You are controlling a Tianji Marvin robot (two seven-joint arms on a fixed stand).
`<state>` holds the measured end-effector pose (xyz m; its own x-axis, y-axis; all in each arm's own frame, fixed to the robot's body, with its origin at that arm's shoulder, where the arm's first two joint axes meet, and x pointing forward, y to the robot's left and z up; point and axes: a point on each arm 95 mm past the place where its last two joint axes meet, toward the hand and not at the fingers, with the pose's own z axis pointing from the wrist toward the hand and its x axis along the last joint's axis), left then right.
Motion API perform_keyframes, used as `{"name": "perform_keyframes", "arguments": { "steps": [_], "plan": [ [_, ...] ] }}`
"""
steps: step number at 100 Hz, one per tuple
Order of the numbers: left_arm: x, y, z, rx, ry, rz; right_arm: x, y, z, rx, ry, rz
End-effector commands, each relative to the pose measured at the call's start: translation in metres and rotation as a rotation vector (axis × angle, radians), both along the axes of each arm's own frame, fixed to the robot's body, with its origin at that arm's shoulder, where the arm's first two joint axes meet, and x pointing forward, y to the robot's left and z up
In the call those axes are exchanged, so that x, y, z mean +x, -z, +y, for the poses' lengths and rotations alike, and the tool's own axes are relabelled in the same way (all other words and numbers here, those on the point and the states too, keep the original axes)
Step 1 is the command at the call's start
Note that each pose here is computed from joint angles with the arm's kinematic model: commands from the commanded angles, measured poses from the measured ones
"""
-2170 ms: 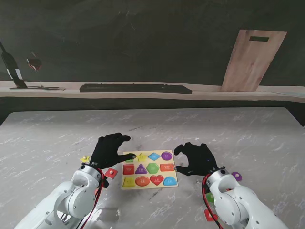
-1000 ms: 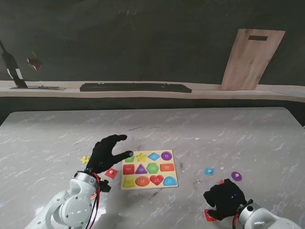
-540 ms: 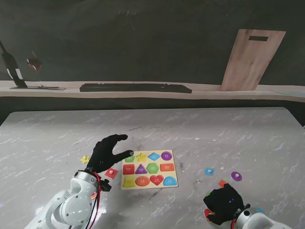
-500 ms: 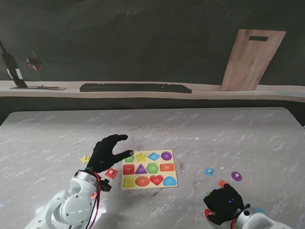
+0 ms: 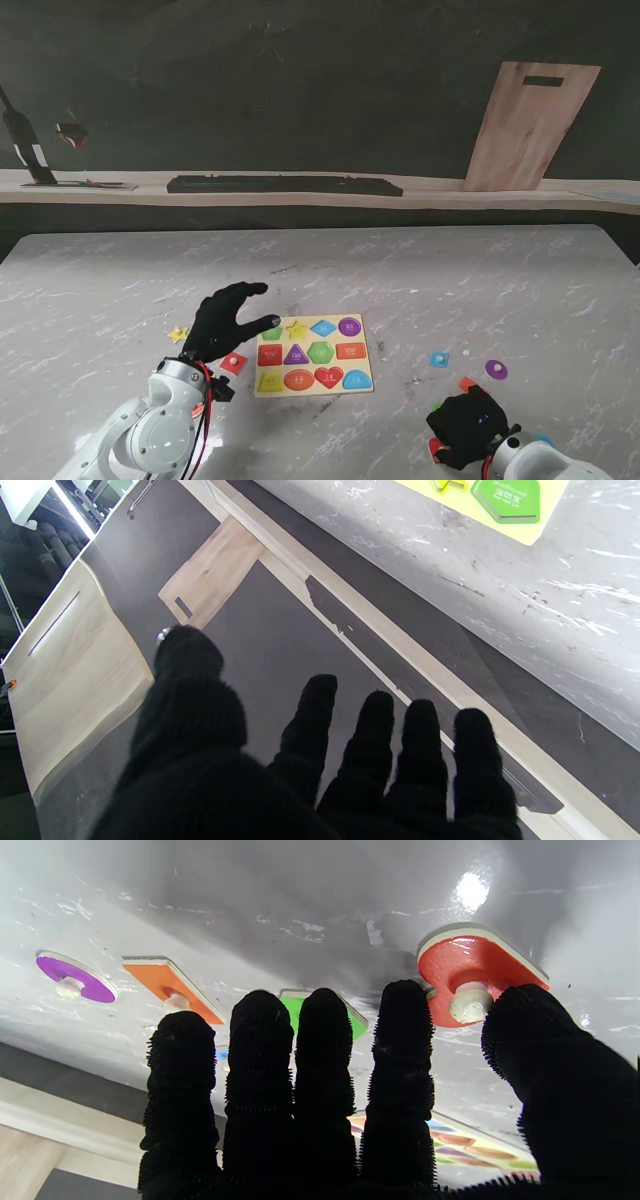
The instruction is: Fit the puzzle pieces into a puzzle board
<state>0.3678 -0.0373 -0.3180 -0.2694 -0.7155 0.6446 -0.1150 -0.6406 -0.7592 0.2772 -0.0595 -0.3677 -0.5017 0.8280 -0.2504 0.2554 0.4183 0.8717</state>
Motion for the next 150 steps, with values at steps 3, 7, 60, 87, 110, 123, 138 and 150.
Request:
{"name": "perform_keyframes", "arguments": {
  "steps": [3,7,60,87,110,123,138,150],
  "plan": [
    [-0.001,0.0,-0.002,-0.006,0.0,0.001,-0.003,0.004,0.0,-0.008,-0.001,0.021],
    [-0.001,0.0,-0.002,-0.006,0.0,0.002,-0.003,0.005,0.001,-0.009,0.001,0.027],
    [-0.001,-0.001,-0.003,-0.01,-0.006,-0.003,-0.001,0.003,0.003,0.055,0.018,0.076],
    [-0.001,-0.002,-0.003,-0.011,-0.009,0.001,0.002,0.002,0.003,0.081,0.004,0.038],
    [0.0,-0.001,-0.004,-0.016,-0.005,0.004,0.014,-0.01,0.011,0.119,-0.054,-0.031],
    [0.001,-0.001,-0.004,-0.023,0.0,0.014,0.028,-0.019,0.023,0.149,-0.093,-0.077],
    [0.002,-0.001,-0.004,-0.033,0.004,0.023,0.05,-0.025,0.041,0.193,-0.122,-0.116],
    [0.002,-0.001,-0.003,-0.038,0.01,0.024,0.068,-0.028,0.059,0.224,-0.144,-0.132]
  ]
}}
